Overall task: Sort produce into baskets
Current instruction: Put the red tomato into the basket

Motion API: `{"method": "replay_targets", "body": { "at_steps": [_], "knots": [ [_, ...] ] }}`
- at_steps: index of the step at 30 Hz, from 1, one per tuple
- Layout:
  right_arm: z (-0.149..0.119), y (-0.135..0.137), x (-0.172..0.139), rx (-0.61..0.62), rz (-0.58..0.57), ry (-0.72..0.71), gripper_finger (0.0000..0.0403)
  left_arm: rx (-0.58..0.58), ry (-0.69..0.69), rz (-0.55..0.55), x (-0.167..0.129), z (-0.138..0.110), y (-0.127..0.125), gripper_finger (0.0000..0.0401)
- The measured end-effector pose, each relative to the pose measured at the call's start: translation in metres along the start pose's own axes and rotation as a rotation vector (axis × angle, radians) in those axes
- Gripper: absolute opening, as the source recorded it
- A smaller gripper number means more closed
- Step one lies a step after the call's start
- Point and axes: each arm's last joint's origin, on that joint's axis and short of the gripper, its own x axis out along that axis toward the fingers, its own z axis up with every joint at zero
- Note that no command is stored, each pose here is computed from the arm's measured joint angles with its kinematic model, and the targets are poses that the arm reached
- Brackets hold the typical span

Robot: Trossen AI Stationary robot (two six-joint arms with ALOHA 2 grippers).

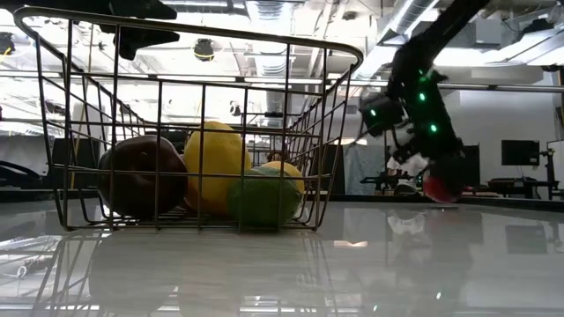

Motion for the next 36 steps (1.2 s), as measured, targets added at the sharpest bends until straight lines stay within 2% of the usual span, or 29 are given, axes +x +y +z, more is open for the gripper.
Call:
{"method": "replay_targets", "body": {
  "at_steps": [3,6,13,19,22,25,31,36],
  "knots": [
    [0.003,0.017,-0.032,0.002,-0.018,-0.052,0.0294,0.0,0.0,0.0,0.0,0.0,0.0,0.0239],
    [0.004,0.039,-0.077,-0.01,-0.008,-0.167,0.0294,0.0,0.0,0.0,0.0,0.0,0.0,0.0239],
    [-0.014,0.095,-0.184,-0.136,0.065,-0.58,0.0295,-0.009,-0.003,0.01,0.0,0.0,0.0,0.0239],
    [-0.034,0.126,-0.251,-0.149,0.208,-0.922,0.0296,-0.041,-0.003,0.011,0.0,0.0,0.0,0.0239],
    [-0.039,0.14,-0.268,-0.226,0.266,-1.065,0.0296,-0.043,-0.011,0.009,0.0,0.001,0.0,0.0239],
    [-0.035,0.154,-0.273,-0.293,0.313,-1.143,0.0297,-0.046,-0.019,0.009,0.0,0.002,0.0,0.0239],
    [-0.014,0.166,-0.267,-0.351,0.353,-1.149,0.0335,-0.046,-0.018,0.009,0.0,0.002,0.0,0.0239],
    [0.0,0.158,-0.263,-0.326,0.36,-1.131,0.0378,-0.045,-0.018,0.008,0.0,0.002,0.0,0.0239]
  ]
}}
